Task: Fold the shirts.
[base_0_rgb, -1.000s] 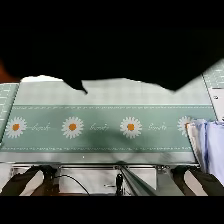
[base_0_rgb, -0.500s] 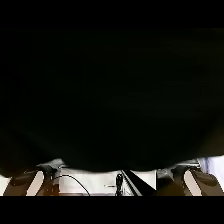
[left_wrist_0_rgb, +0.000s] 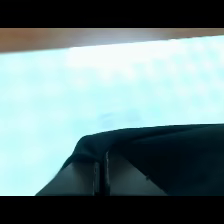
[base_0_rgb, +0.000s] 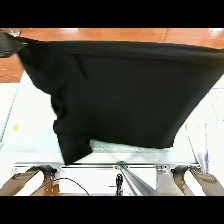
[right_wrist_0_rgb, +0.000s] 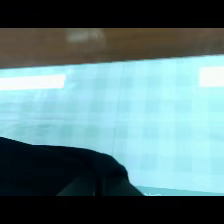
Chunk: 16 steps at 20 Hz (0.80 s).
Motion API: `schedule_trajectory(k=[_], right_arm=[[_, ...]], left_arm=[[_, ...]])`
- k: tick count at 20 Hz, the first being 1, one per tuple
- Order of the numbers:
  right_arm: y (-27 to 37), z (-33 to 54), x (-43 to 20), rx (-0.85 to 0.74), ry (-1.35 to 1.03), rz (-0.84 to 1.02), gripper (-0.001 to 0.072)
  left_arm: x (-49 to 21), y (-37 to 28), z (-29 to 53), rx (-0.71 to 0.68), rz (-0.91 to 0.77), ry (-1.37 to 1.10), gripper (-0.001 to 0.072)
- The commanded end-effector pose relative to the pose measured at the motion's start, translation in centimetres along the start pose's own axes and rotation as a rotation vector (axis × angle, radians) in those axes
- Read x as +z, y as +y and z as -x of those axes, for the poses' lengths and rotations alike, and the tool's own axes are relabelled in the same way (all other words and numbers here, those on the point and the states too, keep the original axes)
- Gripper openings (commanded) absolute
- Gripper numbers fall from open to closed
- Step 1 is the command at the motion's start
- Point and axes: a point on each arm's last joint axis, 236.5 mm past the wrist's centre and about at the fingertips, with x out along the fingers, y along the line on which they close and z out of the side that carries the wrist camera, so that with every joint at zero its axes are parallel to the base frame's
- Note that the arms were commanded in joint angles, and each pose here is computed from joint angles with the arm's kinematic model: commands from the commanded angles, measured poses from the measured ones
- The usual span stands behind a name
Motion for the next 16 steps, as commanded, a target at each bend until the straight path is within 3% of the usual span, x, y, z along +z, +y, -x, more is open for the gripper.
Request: schedule_trajectory(k=[1, 6, 11, 12, 13, 14, 16], right_arm=[[-3.4, -10.5, -0.7, 0.059, 0.106, -0.113, 0.0022], [-6.1, -24.3, -1.6, 0.217, 0.123, -0.365, 0.0023], [-8.5, -31.8, -4.0, 0.274, 0.132, -0.625, 0.0024], [-8.5, -32.5, -4.9, 0.283, 0.155, -0.643, 0.0074], [-8.4, -32.8, -5.6, 0.292, 0.178, -0.633, 0.0352], [-8.1, -32.6, -6.3, 0.313, 0.200, -0.583, 0.0641], [-8.1, -31.0, -6.8, 0.355, 0.250, -0.547, 0.0635]], left_arm=[[-1.1, 3.7, -8.4, -0.011, 0.096, 0.054, 0.0023], [-2.4, 7.0, -17.0, 0.016, 0.180, 0.047, 0.0023], [-4.7, 7.8, -22.2, -0.013, 0.291, 0.071, 0.0028], [-5.2, 7.9, -22.8, -0.023, 0.315, 0.081, 0.0146], [-5.8, 7.6, -23.0, -0.035, 0.334, 0.104, 0.0516], [-6.5, 7.4, -22.9, -0.043, 0.321, 0.136, 0.0707], [-7.7, 8.2, -21.2, -0.042, 0.293, 0.232, 0.0706]])
